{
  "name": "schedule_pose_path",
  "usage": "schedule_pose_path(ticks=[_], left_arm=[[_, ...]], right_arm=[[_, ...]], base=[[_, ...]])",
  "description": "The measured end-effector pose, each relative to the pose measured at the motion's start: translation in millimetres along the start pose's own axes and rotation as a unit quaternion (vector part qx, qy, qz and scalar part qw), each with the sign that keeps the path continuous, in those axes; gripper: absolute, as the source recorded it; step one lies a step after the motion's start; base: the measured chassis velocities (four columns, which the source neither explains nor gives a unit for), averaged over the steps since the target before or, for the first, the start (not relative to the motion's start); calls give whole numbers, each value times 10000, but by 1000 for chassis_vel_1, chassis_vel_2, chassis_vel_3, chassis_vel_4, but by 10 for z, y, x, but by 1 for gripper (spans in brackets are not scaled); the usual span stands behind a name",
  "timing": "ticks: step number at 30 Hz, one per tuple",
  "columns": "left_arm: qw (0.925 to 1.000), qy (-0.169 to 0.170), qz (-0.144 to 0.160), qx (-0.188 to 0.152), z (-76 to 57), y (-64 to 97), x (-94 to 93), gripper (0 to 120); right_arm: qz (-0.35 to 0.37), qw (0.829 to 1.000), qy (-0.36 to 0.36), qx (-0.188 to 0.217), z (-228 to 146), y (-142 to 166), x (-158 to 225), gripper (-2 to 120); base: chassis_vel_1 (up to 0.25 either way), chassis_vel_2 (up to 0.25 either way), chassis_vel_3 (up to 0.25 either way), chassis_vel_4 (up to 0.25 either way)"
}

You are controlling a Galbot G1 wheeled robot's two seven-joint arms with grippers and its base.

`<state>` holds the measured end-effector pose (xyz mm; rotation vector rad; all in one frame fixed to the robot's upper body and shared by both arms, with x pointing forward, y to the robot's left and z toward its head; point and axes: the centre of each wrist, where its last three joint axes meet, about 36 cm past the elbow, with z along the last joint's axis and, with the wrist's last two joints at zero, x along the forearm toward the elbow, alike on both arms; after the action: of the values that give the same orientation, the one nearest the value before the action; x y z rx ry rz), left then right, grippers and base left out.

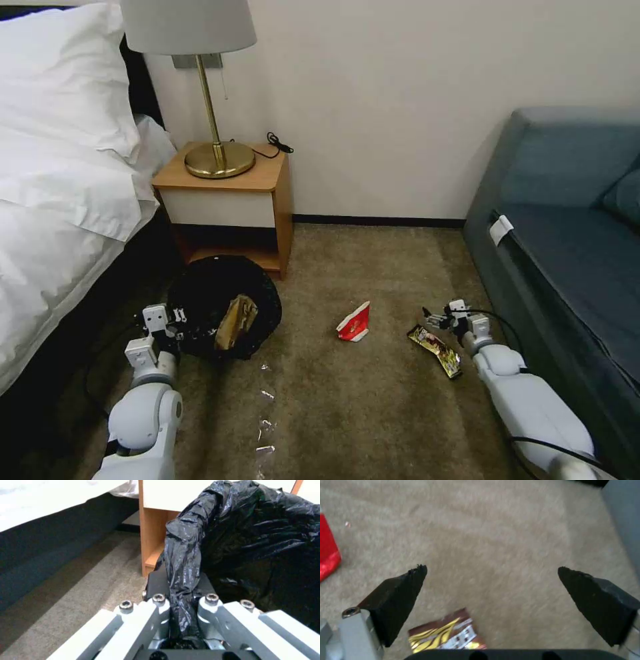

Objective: Pick up the trash bin, then pick up the garbage on the floor and place it into the trash bin.

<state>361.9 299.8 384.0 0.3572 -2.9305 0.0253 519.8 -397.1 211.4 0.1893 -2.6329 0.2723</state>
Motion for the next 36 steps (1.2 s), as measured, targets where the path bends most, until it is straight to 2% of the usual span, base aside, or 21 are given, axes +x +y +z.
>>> schedule_pose_path(ticks=[11, 17, 20, 36], left_arm=[[10000, 40, -32, 21, 29, 7, 16, 4], [10000, 7, -18, 15, 7, -6, 18, 4], [10000, -52, 13, -8, -50, -38, 37, 4], [9999, -69, -54, -51, -85, 20, 147, 4]], right_arm=[[52, 9993, 282, -242, 167, 1, -30, 100], [106, 9983, 429, -367, 294, -59, 44, 100], [184, 9969, 579, -493, 403, -102, 111, 100], [105, 9947, 871, -534, 637, -83, 210, 100]], base=[[0, 0, 0, 0], [0, 0, 0, 0], [0, 0, 0, 0], [0, 0, 0, 0]])
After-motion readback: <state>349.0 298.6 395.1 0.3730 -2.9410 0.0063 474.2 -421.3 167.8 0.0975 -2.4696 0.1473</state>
